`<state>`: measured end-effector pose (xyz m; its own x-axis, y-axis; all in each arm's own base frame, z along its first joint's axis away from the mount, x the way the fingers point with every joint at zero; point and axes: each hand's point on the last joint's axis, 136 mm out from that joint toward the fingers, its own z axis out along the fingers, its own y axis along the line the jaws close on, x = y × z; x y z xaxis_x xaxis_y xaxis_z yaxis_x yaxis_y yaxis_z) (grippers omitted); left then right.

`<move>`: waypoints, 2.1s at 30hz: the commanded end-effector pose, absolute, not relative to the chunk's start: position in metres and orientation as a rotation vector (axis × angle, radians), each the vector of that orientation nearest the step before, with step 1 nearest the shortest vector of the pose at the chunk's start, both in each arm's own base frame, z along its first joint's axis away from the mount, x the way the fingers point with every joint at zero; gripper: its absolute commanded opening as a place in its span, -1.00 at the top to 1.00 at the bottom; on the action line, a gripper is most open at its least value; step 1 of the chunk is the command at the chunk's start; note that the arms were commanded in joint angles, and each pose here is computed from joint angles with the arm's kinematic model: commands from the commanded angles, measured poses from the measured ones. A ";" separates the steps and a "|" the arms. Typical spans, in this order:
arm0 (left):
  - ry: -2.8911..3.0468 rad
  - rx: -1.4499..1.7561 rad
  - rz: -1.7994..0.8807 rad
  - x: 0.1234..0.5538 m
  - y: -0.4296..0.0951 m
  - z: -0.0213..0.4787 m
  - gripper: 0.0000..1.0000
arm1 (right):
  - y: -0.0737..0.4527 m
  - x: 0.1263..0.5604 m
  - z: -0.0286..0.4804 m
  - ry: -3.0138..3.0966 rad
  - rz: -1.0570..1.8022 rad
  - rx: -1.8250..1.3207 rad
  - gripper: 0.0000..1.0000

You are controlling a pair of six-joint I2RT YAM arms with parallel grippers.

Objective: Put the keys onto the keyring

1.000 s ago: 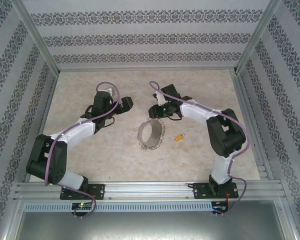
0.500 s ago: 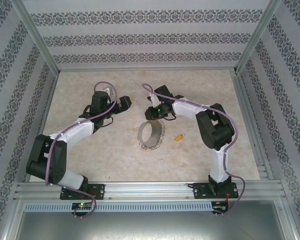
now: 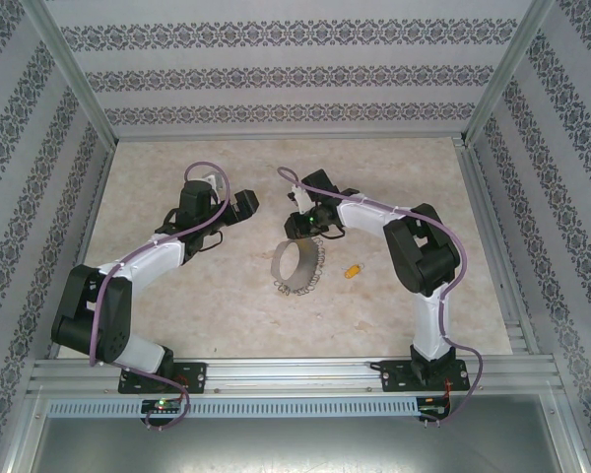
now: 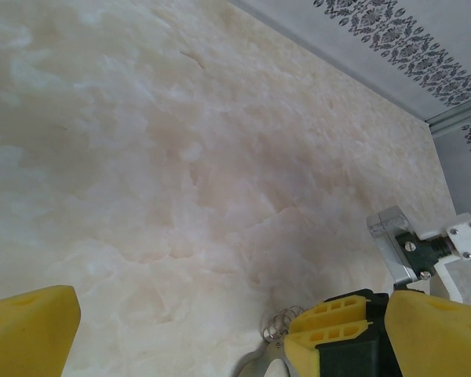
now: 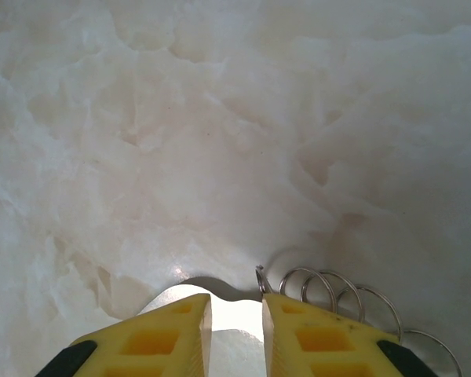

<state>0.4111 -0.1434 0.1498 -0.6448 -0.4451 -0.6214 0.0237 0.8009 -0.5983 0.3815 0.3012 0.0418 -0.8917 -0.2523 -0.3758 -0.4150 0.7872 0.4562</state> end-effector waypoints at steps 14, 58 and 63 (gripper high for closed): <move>2.102 -0.289 -0.771 0.413 -0.143 0.167 -0.99 | 0.299 0.377 0.028 2.703 0.744 -0.540 0.31; 2.086 -0.242 -0.792 0.416 -0.149 0.173 -1.00 | 0.296 0.383 0.037 2.686 0.745 -0.447 0.35; 2.088 -0.242 -0.790 0.416 -0.149 0.172 -1.00 | 0.297 0.386 0.034 2.690 0.745 -0.449 0.37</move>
<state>0.4096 -0.1495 0.1541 -0.6482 -0.4387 -0.6224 0.0611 0.7848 -0.6168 0.3819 0.2923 0.0335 -0.8999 -0.2159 -0.3788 -0.3781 0.8193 0.4311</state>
